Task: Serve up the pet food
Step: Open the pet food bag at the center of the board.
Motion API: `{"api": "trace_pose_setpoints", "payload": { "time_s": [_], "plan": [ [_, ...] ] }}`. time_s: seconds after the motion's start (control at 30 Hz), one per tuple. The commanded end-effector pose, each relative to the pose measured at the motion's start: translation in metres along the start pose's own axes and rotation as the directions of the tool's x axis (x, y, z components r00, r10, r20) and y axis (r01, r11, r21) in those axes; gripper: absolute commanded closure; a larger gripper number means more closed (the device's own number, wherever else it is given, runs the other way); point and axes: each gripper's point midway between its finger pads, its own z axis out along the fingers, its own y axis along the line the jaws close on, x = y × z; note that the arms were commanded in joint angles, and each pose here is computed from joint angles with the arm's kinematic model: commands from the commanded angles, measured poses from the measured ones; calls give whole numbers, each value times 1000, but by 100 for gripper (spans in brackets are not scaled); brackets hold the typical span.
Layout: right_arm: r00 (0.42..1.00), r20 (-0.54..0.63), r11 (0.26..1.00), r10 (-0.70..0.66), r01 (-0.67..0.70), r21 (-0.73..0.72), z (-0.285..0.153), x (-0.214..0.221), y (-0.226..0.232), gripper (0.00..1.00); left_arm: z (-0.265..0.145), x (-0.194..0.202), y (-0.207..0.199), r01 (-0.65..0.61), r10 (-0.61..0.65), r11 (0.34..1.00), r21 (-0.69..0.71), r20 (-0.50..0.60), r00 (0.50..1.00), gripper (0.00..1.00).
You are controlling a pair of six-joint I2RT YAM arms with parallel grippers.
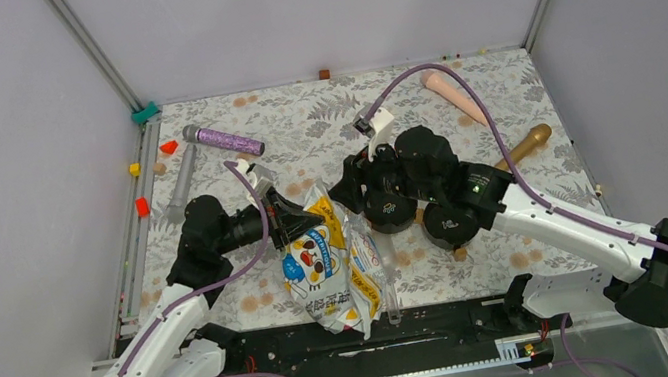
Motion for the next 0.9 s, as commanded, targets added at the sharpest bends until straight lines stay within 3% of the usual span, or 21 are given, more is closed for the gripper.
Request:
{"api": "trace_pose_setpoints", "payload": {
  "time_s": [0.0,0.2,0.37,0.63,0.87],
  "plan": [
    [976,-218,1000,3,2,22,-1,65,-12,38,-7,-72,-59,-265,235,949,173,175,956,100],
    [960,-278,999,-17,5,-46,-5,82,1,38,-8,-72,-59,-266,237,948,173,172,956,100],
    [948,-318,999,-29,35,13,-3,94,-10,38,-8,-71,-61,-267,238,947,180,169,956,100],
    [988,-155,999,-21,27,32,-10,46,-4,38,-8,-71,-62,-269,239,945,187,167,957,100],
    [988,-150,1000,21,-22,-6,12,27,12,38,-10,-70,-66,-266,235,942,202,168,957,100]
  ]
}}
